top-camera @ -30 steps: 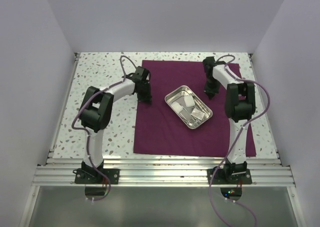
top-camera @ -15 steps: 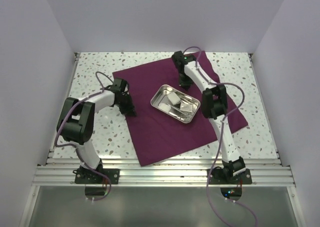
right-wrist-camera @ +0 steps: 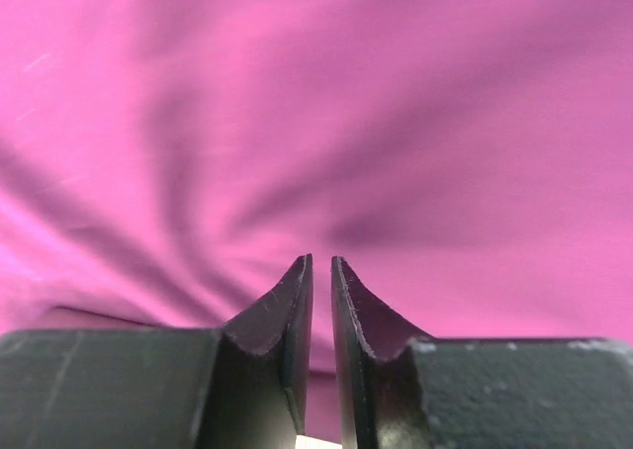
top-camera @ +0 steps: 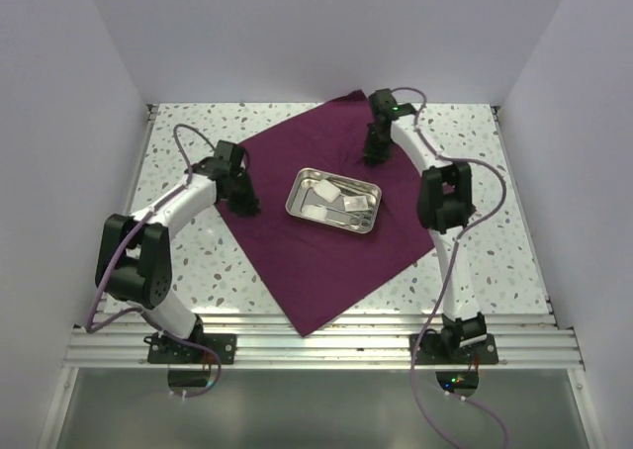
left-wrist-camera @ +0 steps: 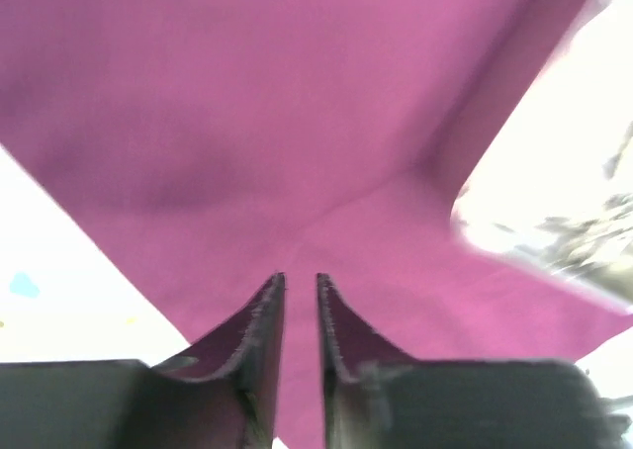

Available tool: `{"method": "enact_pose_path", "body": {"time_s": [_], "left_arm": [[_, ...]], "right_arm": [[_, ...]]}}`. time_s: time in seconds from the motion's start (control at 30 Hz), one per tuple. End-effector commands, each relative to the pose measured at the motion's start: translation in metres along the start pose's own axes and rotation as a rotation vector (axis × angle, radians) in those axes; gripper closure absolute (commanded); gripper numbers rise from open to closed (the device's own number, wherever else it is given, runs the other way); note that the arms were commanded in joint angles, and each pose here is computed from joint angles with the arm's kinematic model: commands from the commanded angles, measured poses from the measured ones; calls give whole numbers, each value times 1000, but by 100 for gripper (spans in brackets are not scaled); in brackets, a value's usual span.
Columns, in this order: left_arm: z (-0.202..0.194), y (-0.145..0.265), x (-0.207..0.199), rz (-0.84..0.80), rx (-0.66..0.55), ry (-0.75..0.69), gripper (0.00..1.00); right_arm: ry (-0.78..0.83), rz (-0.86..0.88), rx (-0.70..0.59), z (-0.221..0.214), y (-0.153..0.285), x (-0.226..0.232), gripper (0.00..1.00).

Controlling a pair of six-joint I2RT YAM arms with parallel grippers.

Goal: Prepare the surgical pack

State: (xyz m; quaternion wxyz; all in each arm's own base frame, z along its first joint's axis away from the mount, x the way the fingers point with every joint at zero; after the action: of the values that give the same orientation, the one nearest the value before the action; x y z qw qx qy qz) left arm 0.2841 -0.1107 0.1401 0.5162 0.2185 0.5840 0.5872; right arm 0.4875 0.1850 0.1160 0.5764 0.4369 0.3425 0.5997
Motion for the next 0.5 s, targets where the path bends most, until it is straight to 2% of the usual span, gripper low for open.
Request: {"method": "enact_pose_path", "body": {"time_s": [0.0, 0.07, 0.2, 0.47], "left_arm": [[38, 20, -26, -39, -145, -66, 75], [44, 0, -30, -34, -101, -70, 73], [56, -44, -38, -37, 2, -73, 73], [42, -82, -15, 37, 97, -57, 74]], "right_arm": [[-154, 2, -134, 40, 77, -67, 82], [-170, -86, -69, 27, 74, -100, 82], [-188, -143, -7, 1, 77, -136, 81], [-195, -216, 136, -50, 57, -164, 82]]}}
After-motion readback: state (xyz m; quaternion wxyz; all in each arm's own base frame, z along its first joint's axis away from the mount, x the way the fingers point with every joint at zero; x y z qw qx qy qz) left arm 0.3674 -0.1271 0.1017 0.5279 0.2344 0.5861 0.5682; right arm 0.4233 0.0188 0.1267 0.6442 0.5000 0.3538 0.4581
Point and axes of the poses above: each gripper's point midway between its finger pads, its own y axis back along the fingers, its own x axis along the line the jaws close on, z = x × y, the point moved 9 cm from there along y, back along the fingers, and after that the axes turned 7 degrees about y, right-handed, at the moved point
